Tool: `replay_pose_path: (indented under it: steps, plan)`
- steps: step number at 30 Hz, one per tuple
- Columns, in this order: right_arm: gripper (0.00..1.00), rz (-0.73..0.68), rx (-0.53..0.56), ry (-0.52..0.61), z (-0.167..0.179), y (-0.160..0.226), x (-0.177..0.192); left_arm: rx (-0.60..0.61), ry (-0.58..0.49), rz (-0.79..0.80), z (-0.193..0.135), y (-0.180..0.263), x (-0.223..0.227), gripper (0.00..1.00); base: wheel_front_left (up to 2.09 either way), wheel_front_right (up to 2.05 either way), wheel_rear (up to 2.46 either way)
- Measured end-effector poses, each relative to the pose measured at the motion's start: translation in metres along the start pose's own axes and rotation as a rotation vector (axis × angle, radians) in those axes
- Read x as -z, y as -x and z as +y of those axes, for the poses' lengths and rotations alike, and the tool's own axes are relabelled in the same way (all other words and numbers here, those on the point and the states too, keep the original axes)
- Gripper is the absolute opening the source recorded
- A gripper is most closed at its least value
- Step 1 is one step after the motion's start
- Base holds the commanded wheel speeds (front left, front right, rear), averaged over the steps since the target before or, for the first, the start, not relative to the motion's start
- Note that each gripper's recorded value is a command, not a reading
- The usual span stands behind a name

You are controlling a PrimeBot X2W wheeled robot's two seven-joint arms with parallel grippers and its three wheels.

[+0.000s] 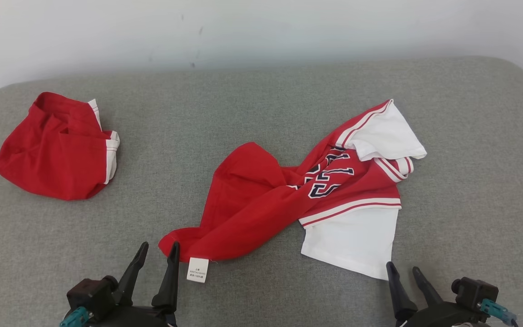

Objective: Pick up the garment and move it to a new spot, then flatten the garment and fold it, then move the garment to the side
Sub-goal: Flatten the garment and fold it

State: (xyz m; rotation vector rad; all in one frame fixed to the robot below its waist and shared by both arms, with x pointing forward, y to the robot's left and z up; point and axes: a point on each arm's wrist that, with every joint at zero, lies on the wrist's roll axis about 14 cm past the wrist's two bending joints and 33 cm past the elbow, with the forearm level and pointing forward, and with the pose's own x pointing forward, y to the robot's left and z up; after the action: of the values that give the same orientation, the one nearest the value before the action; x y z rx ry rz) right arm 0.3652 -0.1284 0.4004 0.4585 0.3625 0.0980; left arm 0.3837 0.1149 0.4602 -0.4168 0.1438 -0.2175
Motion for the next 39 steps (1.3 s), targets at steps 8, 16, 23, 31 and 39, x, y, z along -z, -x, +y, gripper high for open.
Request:
replay_pose_path:
  steps: [8,16,23,31,39]
  plan:
    - [1.00,0.050,0.009,-0.044,0.006,-0.006,0.013,-0.007,-0.001,0.006,0.003,0.001,0.001,1.00,0.00,0.00,0.00]
    - [1.00,0.089,0.047,-0.081,0.002,-0.012,0.021,0.000,-0.007,-0.008,0.002,-0.003,-0.004,1.00,0.00,0.00,0.00]
    - [0.96,0.106,0.048,-0.114,0.006,-0.021,0.021,-0.008,-0.006,-0.006,0.005,-0.002,-0.004,1.00,0.00,0.00,0.00]
    - [0.09,0.157,0.016,-0.129,0.017,-0.029,0.027,-0.014,-0.006,-0.003,0.007,-0.003,-0.003,1.00,0.00,0.00,0.00]
    - [0.00,0.174,-0.018,-0.149,0.028,-0.031,0.031,-0.012,-0.006,-0.008,0.006,-0.003,-0.005,1.00,0.00,0.00,0.00]
